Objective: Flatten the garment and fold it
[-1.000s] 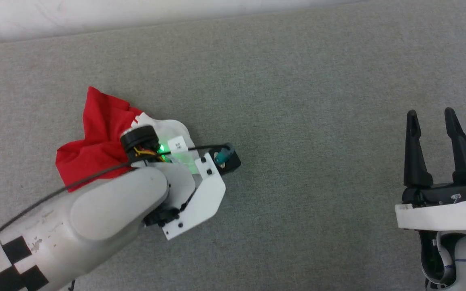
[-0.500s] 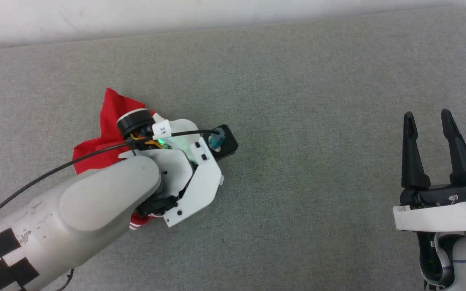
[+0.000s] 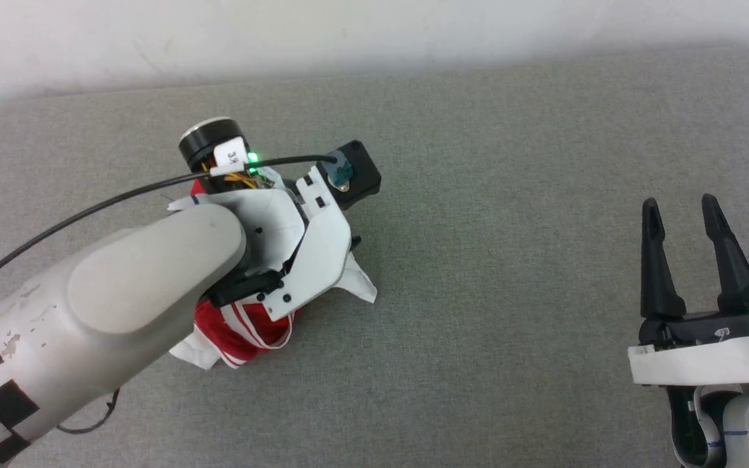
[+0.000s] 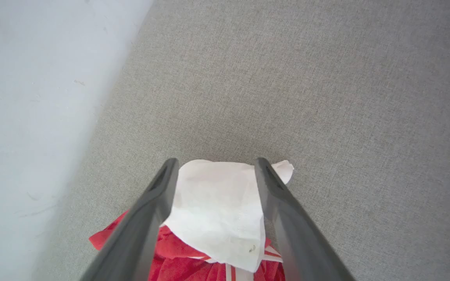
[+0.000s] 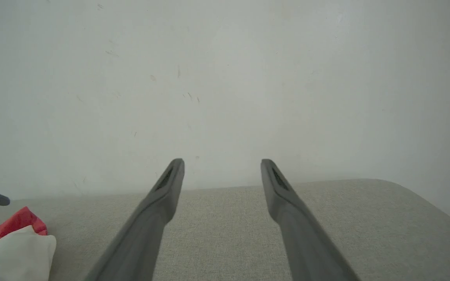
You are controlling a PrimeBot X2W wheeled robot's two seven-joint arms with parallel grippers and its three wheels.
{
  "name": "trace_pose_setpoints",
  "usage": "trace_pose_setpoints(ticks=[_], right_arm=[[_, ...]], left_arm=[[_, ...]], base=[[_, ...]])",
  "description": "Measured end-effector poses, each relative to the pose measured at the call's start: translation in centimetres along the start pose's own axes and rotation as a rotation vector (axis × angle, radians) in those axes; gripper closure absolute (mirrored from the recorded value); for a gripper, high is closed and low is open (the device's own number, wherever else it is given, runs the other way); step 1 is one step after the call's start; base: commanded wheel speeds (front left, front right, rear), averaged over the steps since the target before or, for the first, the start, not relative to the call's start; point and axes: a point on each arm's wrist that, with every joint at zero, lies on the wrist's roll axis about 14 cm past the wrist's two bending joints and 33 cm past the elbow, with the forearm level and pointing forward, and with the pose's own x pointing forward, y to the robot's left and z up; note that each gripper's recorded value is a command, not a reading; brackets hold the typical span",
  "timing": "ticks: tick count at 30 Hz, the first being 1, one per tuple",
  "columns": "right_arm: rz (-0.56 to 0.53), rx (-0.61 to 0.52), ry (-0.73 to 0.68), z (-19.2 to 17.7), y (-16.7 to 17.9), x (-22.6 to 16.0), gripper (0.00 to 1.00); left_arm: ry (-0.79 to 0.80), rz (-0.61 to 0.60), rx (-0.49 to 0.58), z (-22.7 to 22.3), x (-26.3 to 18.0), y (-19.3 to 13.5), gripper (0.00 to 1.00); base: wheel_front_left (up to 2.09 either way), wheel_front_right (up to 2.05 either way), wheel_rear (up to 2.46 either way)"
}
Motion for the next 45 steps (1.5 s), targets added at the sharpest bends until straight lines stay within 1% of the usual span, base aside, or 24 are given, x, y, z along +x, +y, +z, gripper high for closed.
trace_pose_setpoints(ticks=[4, 8, 12, 16, 22, 23, 24, 25, 31, 34, 36, 38, 42, 45], right_arm=[[0.002, 0.000, 0.003, -0.1, 0.1, 0.0, 0.00], [-0.003, -0.002, 0.014, -0.4, -0.1, -0.2, 0.00], [-0.018, -0.010, 0.020, -0.6, -0.7, -0.3, 0.00], [-0.045, -0.021, 0.027, -0.7, -1.6, -0.5, 0.00], [-0.090, -0.036, 0.048, -1.2, -3.2, -0.9, 0.00], [-0.094, -0.039, 0.049, -1.3, -3.4, -0.9, 0.00], [-0.099, -0.042, 0.051, -1.3, -3.5, -0.8, 0.00], [-0.102, -0.044, 0.053, -1.4, -3.7, -0.8, 0.00], [-0.095, -0.039, 0.060, -1.8, -3.4, -0.5, 0.00], [-0.085, -0.034, 0.049, -1.5, -3.1, -0.4, 0.00], [-0.079, -0.031, 0.042, -1.3, -2.9, -0.3, 0.00], [-0.069, -0.026, 0.035, -1.1, -2.5, -0.1, 0.00], [-0.068, -0.027, 0.025, -0.7, -2.5, -0.2, 0.00], [-0.080, -0.034, 0.022, -0.5, -2.9, -0.4, 0.00]], left_arm=[[0.064, -0.035, -0.023, -0.5, 0.3, -0.7, 0.00], [0.146, -0.070, -0.003, -0.9, 1.1, -1.6, 0.00], [0.258, -0.097, 0.044, -1.8, 1.8, -2.4, 0.00], [0.337, -0.118, 0.065, -3.5, 2.9, -3.0, 0.00], [0.442, -0.161, 0.020, -7.7, 4.9, -3.8, 0.00], [0.455, -0.172, 0.012, -8.3, 5.1, -4.0, 0.16], [0.458, -0.181, 0.009, -8.5, 5.4, -4.3, 0.78], [0.457, -0.184, 0.004, -8.5, 5.6, -4.3, 1.00], [0.411, -0.180, -0.019, -8.0, 5.6, -4.1, 1.00], [0.334, -0.194, -0.046, -7.0, 5.2, -4.5, 1.00], [0.250, -0.213, -0.084, -5.6, 5.0, -4.9, 1.00], [0.169, -0.211, -0.094, -3.7, 4.6, -4.6, 1.00], [0.004, -0.178, -0.048, 0.9, 4.2, -3.2, 1.00], [-0.081, -0.188, -0.011, 3.8, 5.1, -3.8, 1.00]], base=[[0.00, 0.00, 0.00], [0.00, 0.00, 0.00], [0.00, 0.00, 0.00], [0.00, 0.00, 0.00], [0.00, 0.00, 0.00], [0.00, 0.00, 0.00], [0.00, 0.00, 0.00], [0.00, 0.00, 0.00], [0.00, 0.00, 0.00], [0.00, 0.00, 0.00], [0.00, 0.00, 0.00], [0.00, 0.00, 0.00], [0.00, 0.00, 0.00], [0.00, 0.00, 0.00]])
